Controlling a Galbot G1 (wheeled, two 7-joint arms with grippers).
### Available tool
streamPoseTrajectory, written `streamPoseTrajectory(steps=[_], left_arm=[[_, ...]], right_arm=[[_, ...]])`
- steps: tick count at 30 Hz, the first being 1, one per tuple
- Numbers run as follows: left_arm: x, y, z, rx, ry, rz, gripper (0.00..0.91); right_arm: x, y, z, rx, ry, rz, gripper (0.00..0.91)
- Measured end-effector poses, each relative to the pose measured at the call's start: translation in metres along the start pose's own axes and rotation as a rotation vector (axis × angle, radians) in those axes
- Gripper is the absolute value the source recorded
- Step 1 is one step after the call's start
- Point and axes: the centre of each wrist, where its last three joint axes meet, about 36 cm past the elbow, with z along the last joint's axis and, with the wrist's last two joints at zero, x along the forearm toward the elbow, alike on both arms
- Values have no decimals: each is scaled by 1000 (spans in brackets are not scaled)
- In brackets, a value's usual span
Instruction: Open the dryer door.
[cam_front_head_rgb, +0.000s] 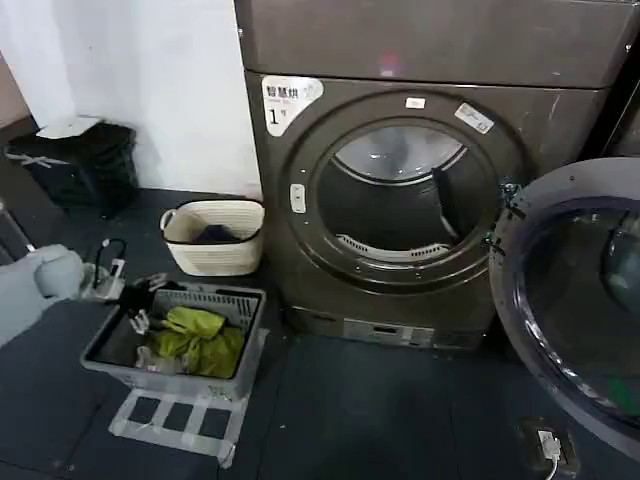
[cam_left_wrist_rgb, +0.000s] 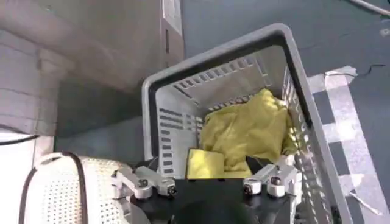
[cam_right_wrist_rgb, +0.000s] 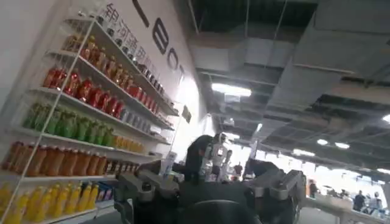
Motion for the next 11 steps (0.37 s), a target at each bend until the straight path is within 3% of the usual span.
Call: streamPoseTrajectory(steps=[11], left_arm=[[0,-7,6,-5,14,11,907]], right_arm=[[2,3,-6,-9,-11,-13,907]])
